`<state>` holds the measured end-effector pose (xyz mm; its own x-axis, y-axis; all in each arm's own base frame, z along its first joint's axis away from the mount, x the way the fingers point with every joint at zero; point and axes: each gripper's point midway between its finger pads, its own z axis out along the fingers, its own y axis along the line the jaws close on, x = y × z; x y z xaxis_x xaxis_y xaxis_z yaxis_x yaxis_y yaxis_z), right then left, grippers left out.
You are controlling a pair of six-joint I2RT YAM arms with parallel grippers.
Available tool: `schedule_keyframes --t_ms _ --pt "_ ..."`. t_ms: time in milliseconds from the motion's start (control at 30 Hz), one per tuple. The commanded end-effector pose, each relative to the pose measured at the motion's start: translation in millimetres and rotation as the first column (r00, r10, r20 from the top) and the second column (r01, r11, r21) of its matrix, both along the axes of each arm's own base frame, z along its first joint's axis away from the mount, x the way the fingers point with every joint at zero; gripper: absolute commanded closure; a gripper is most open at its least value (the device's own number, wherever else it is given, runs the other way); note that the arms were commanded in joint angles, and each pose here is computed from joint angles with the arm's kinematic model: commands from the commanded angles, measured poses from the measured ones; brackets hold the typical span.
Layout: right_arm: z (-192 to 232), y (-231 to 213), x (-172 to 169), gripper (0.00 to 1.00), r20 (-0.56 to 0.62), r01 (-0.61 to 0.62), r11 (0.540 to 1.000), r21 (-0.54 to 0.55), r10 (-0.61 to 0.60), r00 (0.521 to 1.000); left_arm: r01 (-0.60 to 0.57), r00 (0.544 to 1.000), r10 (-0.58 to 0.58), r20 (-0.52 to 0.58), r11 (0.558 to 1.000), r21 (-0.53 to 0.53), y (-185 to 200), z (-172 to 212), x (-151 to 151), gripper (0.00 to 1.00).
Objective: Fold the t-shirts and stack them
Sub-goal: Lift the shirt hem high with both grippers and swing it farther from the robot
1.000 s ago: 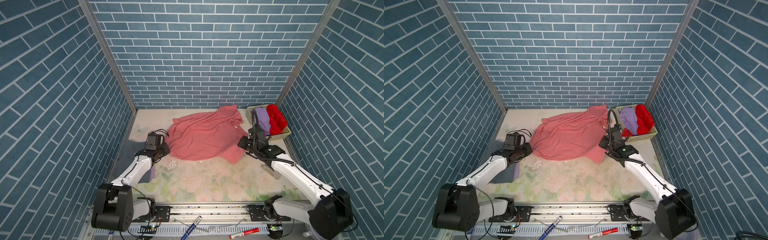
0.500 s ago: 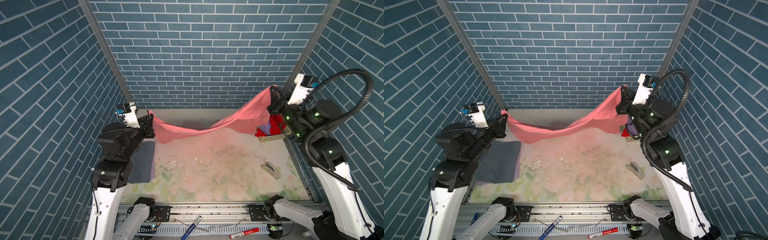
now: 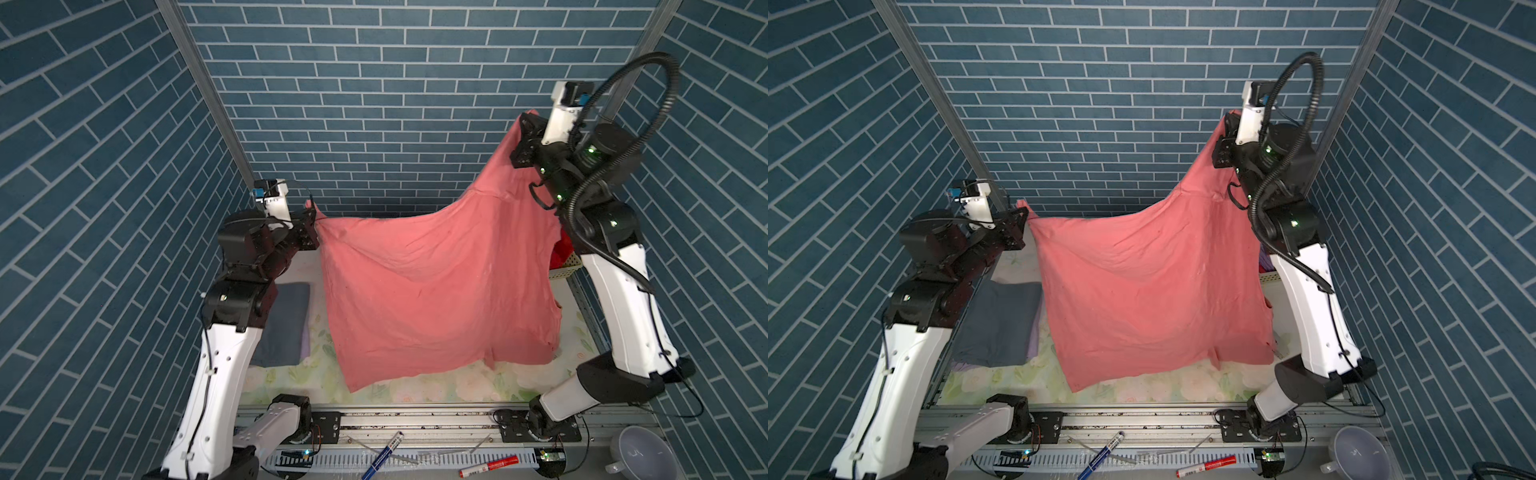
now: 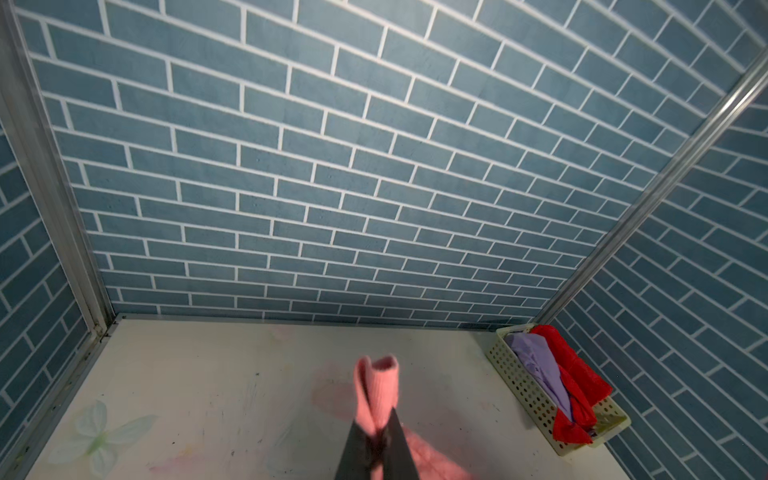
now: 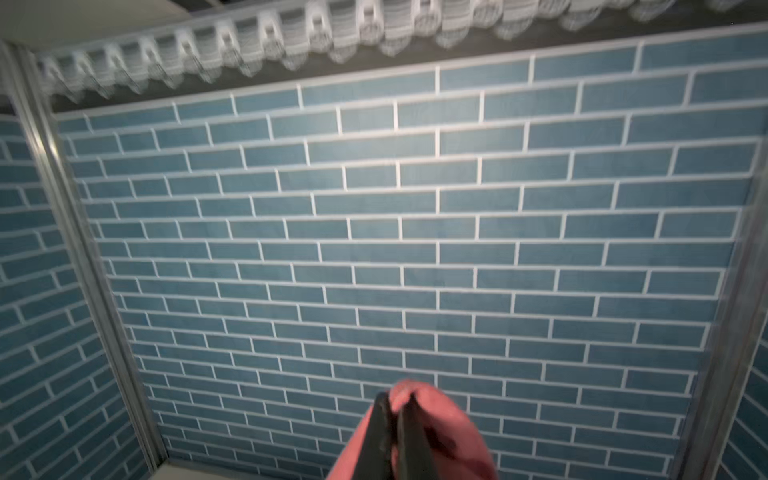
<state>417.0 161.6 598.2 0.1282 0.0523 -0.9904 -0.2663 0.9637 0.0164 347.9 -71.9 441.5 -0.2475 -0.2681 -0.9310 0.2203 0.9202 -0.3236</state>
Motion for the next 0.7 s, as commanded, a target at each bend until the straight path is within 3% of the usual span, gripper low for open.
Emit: schedule_keyframes --t_ms 0,167,300,500,667 --pt "8.6 -14.8 20.8 1.0 0.03 0.047 0.999 0.0 -0.047 0.998 -0.014 0.999 0.013 0.042 1.0 0.006 0.4 5.6 27.0 1.0" --pt "6.3 -26.8 63.0 1.0 0.017 0.084 0.996 0.026 -0.085 0.996 -0.025 1.0 0.025 0.016 1.0 0.011 -1.2 -2.4 76.5 1.0" --pt "34.4 -39.7 51.0 1.0 0.078 0.097 0.994 0.052 -0.101 0.992 -0.024 0.997 0.024 0.078 1.0 -0.005 3.7 31.1 91.5 1.0" --pt "57.3 -58.2 -10.9 1.0 0.116 0.089 0.994 0.071 -0.097 0.988 -0.063 0.983 0.06 0.175 0.998 0.013 17.6 75.2 64.1 1.0" --pt "-3.2 -69.1 -44.7 1.0 -0.018 0.09 0.993 0.08 -0.089 0.996 -0.075 0.993 0.07 0.098 0.996 0.051 22.1 37.3 36.5 1.0"
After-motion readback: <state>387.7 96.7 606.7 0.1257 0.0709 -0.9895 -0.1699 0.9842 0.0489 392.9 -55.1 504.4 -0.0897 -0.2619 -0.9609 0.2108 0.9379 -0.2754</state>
